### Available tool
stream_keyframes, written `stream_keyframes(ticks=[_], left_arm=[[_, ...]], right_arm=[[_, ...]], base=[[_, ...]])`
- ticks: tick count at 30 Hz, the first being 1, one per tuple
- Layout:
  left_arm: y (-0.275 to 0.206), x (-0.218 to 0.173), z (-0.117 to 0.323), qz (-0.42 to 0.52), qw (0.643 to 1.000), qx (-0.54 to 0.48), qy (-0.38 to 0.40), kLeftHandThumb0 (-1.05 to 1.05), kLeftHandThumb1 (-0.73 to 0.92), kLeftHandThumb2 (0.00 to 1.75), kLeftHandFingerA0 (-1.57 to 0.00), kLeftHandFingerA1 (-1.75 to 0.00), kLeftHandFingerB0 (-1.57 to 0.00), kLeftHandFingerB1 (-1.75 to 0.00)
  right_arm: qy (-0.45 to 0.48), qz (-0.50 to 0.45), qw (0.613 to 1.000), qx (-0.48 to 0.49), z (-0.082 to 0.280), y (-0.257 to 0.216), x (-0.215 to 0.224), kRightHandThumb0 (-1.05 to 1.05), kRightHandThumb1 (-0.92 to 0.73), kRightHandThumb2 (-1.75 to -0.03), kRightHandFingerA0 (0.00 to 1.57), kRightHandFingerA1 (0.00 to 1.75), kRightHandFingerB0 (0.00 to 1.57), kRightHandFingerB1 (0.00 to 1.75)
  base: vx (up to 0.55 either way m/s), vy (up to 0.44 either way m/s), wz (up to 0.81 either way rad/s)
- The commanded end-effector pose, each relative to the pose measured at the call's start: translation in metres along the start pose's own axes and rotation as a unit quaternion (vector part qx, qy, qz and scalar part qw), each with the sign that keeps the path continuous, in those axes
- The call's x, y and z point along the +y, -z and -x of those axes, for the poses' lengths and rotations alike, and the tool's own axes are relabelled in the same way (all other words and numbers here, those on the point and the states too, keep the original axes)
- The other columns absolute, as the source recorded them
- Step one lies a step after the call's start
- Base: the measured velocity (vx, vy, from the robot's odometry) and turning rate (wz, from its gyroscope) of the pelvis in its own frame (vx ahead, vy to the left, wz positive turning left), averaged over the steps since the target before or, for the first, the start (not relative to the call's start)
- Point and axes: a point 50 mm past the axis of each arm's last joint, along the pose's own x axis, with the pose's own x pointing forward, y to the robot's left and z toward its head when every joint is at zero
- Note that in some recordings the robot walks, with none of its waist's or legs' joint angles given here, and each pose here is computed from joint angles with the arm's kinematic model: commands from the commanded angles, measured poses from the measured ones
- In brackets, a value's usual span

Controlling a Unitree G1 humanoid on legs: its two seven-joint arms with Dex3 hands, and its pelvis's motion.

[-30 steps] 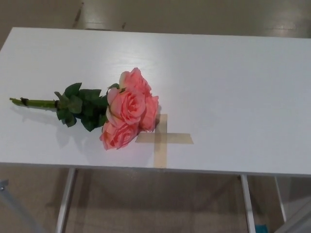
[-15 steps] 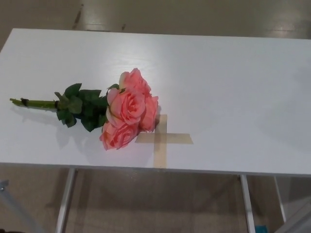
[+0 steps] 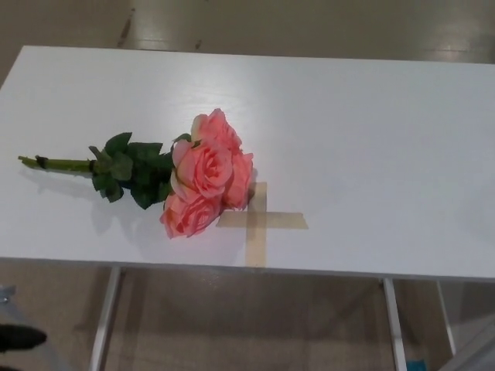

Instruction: Use the left hand to pick up the rose and passes it to a human.

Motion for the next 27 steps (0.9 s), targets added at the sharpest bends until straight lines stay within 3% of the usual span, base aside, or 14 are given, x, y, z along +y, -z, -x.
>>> stream_keyframes(ticks=[1,3,6,7,11,27], left_arm=[[-0.12,-0.005,0.032,0.064,0.948,-0.268,0.162,-0.33,0.4,0.52,-0.63,-0.48,-0.41,-0.36],[-0.137,-0.007,0.029,0.06,0.942,-0.316,0.093,-0.38,0.4,0.52,-0.54,-0.46,-0.33,-0.36],[-0.15,-0.004,0.02,0.038,0.933,-0.355,0.051,-0.51,0.44,0.54,-0.47,-0.46,-0.28,-0.33],[-0.153,-0.001,0.014,0.032,0.93,-0.364,0.049,-0.67,0.41,0.74,-0.37,-0.49,-0.19,-0.38],[-0.17,0.013,-0.014,-0.023,0.927,-0.374,0.023,-0.79,0.45,0.8,-0.26,-0.43,-0.16,-0.37],[-0.193,0.043,-0.112,-0.252,0.937,-0.227,-0.086,-0.77,0.46,0.77,-0.19,-0.38,-0.14,-0.36]], right_arm=[[0.0,-0.001,1.0,0.014,0.002,0.009,-0.001,-0.3,-0.7,-0.61,0.63,0.41,0.47,0.36],[-0.002,-0.002,1.0,0.016,0.002,0.01,-0.001,-0.3,-0.7,-0.61,0.63,0.41,0.47,0.36],[-0.003,0.001,1.0,0.013,0.001,0.007,-0.001,-0.3,-0.7,-0.61,0.62,0.41,0.47,0.36],[-0.003,0.001,1.0,0.013,0.001,0.007,-0.001,-0.3,-0.7,-0.61,0.62,0.41,0.47,0.36],[-0.002,0.002,1.0,0.009,0.0,0.004,-0.002,-0.3,-0.7,-0.61,0.62,0.41,0.48,0.36],[-0.005,0.003,1.0,0.011,0.0,0.004,-0.002,-0.3,-0.7,-0.61,0.62,0.41,0.48,0.37]], base=[[0.0,0.0,0.0],[0.0,0.0,0.0],[0.0,0.0,0.0],[0.0,0.0,0.0],[0.0,0.0,0.0],[0.0,0.0,0.0]])
